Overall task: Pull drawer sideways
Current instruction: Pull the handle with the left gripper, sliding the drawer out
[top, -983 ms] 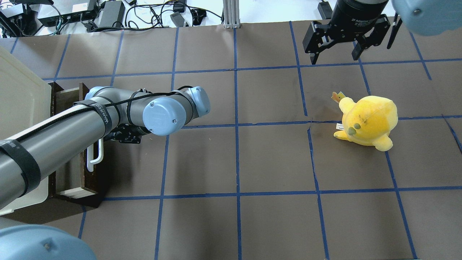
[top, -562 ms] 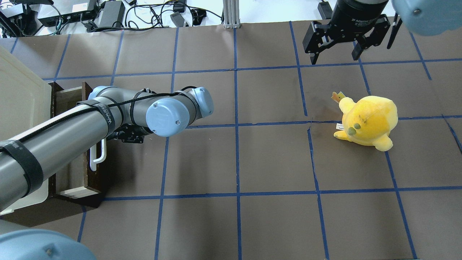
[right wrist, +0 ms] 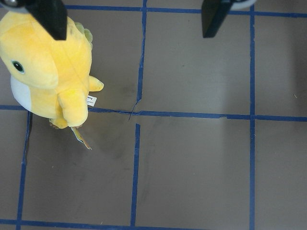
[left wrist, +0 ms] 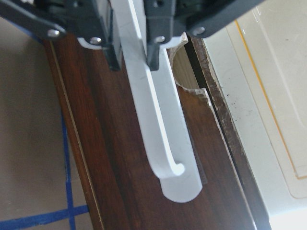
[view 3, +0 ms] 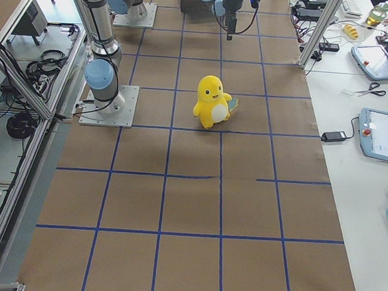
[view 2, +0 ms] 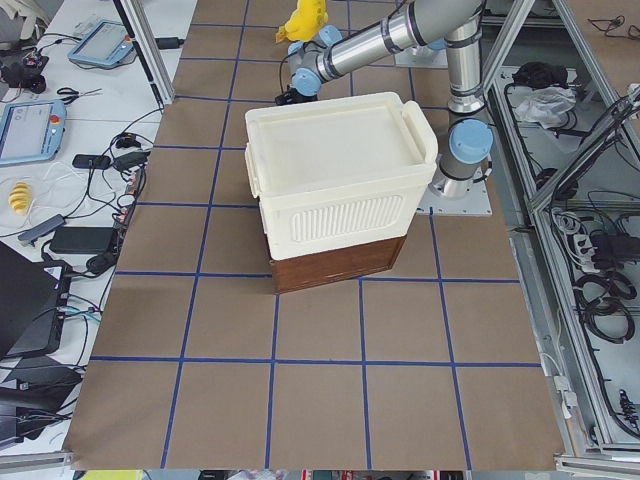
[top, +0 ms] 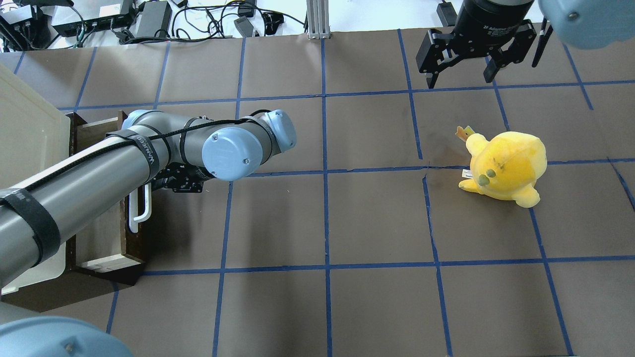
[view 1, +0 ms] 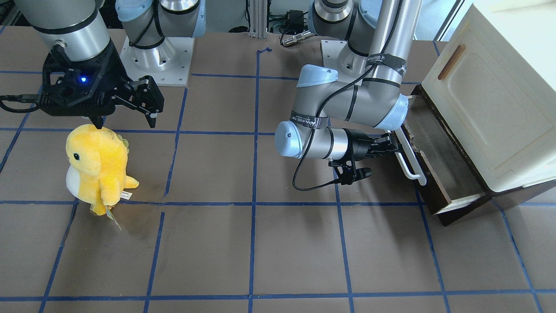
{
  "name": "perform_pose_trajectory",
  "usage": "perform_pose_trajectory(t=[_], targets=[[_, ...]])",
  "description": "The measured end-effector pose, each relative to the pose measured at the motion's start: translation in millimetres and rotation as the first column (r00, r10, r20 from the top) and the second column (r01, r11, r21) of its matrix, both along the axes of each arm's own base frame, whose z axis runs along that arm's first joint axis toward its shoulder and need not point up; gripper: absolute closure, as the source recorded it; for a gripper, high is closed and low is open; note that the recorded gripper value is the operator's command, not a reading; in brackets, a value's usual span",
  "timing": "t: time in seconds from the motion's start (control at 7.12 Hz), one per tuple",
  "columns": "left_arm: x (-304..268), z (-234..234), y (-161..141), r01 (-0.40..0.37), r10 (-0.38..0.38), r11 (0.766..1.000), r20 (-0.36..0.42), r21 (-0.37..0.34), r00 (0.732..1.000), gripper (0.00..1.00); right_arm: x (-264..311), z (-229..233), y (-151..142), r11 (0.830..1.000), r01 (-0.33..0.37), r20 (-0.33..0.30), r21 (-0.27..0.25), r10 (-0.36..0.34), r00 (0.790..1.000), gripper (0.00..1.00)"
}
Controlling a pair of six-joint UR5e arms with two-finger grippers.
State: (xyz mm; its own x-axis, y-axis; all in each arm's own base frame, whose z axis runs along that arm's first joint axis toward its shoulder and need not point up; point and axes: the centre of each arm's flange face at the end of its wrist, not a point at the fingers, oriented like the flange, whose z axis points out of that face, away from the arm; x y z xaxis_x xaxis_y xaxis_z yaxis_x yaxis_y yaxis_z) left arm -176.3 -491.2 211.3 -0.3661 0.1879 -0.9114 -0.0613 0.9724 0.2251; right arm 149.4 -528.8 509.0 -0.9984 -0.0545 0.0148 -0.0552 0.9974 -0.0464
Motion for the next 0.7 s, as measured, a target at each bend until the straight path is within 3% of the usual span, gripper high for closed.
perform_pose_trajectory(t=[0.7], targets=[[-2.7,8.8,-7.4,-0.006,0.005,1.000,-0.016,-0.008,1.000,0.88,0.0,0.0,0.0,1.000,0.000,0.000,0.000,0.000,1.000,0.00]])
